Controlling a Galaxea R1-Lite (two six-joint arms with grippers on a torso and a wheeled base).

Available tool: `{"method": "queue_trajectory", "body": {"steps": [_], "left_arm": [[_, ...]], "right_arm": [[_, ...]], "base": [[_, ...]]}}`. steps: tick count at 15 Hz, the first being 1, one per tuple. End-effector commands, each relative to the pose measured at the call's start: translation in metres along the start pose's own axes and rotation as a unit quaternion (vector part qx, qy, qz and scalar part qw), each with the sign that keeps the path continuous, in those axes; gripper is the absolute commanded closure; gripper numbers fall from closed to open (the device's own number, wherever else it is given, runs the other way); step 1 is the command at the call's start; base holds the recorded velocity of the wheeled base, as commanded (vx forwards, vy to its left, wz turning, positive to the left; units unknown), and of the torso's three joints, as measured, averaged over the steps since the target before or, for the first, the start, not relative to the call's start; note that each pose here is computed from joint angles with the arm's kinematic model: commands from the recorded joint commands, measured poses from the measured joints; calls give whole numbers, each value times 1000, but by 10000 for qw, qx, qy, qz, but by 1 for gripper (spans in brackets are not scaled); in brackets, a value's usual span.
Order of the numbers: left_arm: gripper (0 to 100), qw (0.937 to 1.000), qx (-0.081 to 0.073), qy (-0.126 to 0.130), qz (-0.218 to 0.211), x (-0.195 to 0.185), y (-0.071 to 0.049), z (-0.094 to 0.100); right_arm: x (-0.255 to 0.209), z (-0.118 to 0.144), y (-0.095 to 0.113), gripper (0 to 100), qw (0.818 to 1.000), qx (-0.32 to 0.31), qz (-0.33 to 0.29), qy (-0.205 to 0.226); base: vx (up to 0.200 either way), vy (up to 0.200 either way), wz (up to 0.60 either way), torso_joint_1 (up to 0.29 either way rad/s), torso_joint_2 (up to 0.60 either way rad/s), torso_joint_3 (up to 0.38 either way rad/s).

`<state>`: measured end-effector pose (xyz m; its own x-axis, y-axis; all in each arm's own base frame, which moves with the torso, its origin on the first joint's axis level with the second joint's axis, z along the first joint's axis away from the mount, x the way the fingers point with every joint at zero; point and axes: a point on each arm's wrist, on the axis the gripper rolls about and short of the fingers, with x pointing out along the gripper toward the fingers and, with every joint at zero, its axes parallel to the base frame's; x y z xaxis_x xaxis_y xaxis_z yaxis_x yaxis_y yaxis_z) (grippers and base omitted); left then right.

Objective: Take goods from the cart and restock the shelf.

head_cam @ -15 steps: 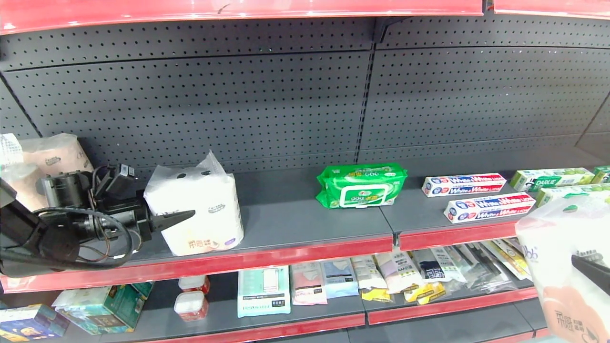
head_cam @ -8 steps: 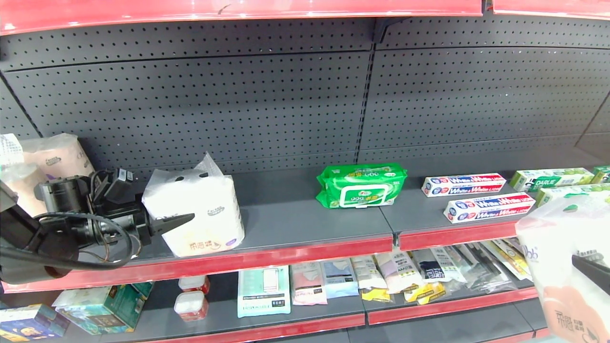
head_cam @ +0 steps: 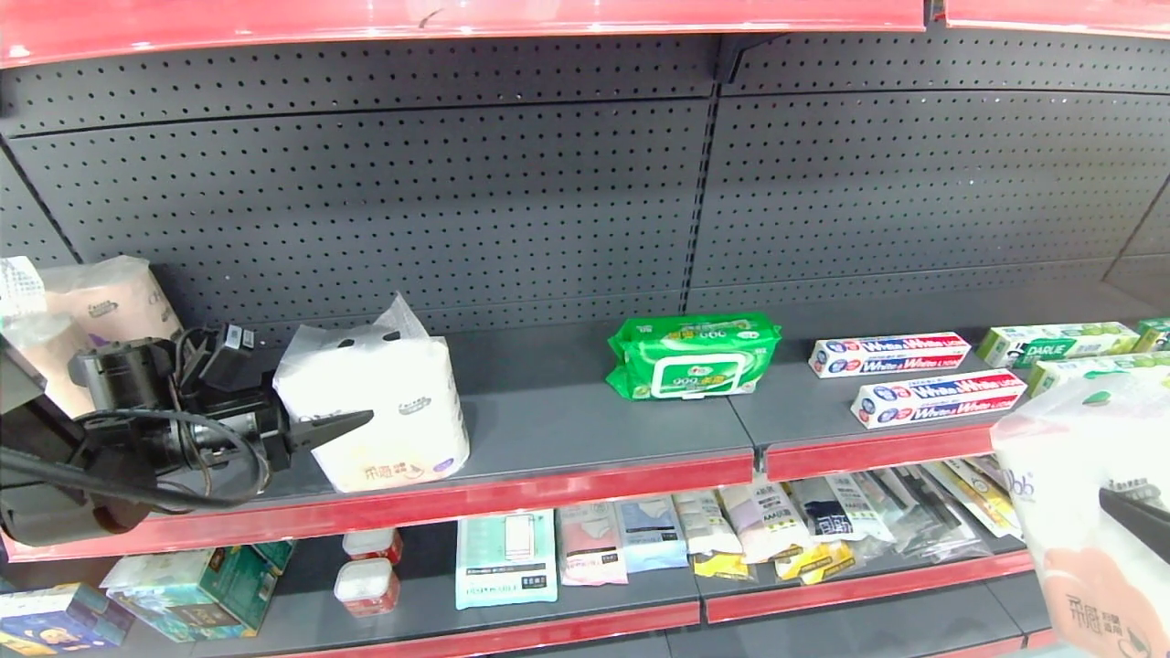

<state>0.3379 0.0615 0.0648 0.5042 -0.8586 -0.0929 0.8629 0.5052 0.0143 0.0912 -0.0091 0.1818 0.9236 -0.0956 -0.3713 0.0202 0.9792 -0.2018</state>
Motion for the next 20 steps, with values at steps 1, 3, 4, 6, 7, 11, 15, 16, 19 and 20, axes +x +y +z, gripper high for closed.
{"method": "queue_trajectory", "body": {"steps": [1,3,4,6,7,11,15,16,19,20], "left_arm": [[100,9999,-57,-37,-137,1,0,-2],[100,9996,-9,-106,-244,0,5,2],[100,9996,-17,-116,-258,1,6,2],[100,9995,51,-168,-251,0,17,5],[100,9994,66,-180,-280,1,19,5],[100,9994,82,-181,-287,0,15,3],[100,9996,44,-159,-246,-1,11,0],[100,9996,66,-162,-229,-1,11,0],[100,9995,140,-177,-208,-1,11,1],[100,9995,140,-177,-208,-1,11,1]], "right_arm": [[0,0,0,100,10000,-3,-3,-15],[0,0,0,100,10000,-3,-3,-15],[0,0,0,100,10000,-3,-3,-15],[0,0,0,100,10000,-3,-18,-12],[0,0,0,100,10000,-3,-41,-7],[-1,0,0,100,10000,-3,-44,-22],[-1,0,0,100,10000,-3,-42,-14],[-1,0,0,100,10000,-3,-42,-14],[0,0,0,100,10000,-3,-39,1],[0,0,0,100,10000,-3,-41,-7]], "base": [[0,0,0,0,0,0],[0,0,0,0,0,0],[0,0,0,0,0,0],[0,0,0,0,0,0],[0,0,0,0,0,0],[0,0,0,0,0,0],[0,0,0,0,0,0],[0,0,0,0,0,0],[0,0,0,0,0,0],[0,0,0,0,0,0]]}}
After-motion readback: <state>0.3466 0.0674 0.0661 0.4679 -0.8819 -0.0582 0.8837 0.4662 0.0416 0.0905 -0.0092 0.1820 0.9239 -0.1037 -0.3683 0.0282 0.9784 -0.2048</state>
